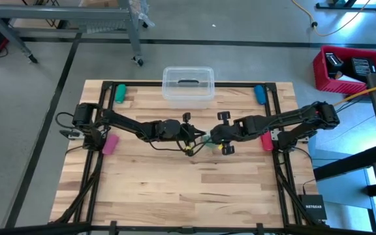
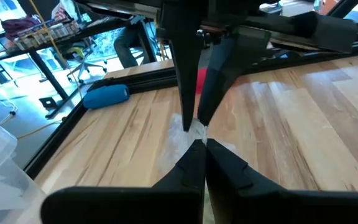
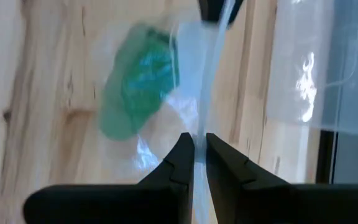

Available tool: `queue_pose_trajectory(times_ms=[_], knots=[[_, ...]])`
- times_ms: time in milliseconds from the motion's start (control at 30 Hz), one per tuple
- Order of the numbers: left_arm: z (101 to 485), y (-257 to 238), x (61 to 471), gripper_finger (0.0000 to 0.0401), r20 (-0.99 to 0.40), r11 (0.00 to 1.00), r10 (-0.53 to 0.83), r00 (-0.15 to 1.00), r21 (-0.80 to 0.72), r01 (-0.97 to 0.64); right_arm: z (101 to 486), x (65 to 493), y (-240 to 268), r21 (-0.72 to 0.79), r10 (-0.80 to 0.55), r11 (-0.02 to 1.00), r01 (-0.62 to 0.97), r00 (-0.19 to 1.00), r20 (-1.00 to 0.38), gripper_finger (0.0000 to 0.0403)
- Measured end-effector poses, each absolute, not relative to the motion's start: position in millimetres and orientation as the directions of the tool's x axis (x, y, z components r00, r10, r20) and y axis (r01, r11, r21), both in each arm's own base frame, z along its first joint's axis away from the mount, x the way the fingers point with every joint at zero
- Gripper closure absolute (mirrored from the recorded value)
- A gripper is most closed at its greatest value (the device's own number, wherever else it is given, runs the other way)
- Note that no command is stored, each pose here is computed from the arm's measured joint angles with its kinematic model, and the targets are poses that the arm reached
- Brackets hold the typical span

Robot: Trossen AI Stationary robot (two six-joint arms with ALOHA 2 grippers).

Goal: Roll bandage
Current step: Close the transparent zip bag

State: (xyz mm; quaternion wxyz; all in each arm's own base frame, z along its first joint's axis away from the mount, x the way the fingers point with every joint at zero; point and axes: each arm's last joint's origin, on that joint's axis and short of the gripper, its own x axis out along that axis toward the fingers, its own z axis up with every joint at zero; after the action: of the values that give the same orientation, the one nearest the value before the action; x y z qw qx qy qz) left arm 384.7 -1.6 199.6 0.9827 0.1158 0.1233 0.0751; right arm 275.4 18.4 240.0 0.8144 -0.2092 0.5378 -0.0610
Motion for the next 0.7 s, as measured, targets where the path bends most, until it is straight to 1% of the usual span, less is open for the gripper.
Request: queue_pose_trajectory(times_ms=[200, 400, 533, 633, 700], knots=[[203, -3, 383, 0.0401, -0.221, 0.961, 0.173, 0.960, 0.250, -0.116, 236, 265, 17, -0.417, -0.353, 0.895, -0.161, 0.315, -0.881, 0.0366], [205, -5, 383, 0.0401, -0.218, 0.961, 0.167, 0.962, 0.254, -0.110, 232, 252, 14, -0.415, -0.384, 0.890, -0.189, 0.179, -0.906, 0.0366], [204, -5, 382, 0.0401, -0.231, 0.961, 0.167, 0.958, 0.254, -0.106, 231, 245, 14, -0.407, -0.390, 0.894, -0.188, 0.120, -0.913, 0.0366], [204, -4, 383, 0.0401, -0.225, 0.961, 0.168, 0.960, 0.255, -0.108, 231, 246, 14, -0.406, -0.390, 0.897, -0.174, 0.121, -0.913, 0.0366], [204, -2, 383, 0.0401, -0.226, 0.961, 0.174, 0.959, 0.251, -0.115, 231, 248, 14, -0.406, -0.386, 0.899, -0.164, 0.143, -0.911, 0.0366]])
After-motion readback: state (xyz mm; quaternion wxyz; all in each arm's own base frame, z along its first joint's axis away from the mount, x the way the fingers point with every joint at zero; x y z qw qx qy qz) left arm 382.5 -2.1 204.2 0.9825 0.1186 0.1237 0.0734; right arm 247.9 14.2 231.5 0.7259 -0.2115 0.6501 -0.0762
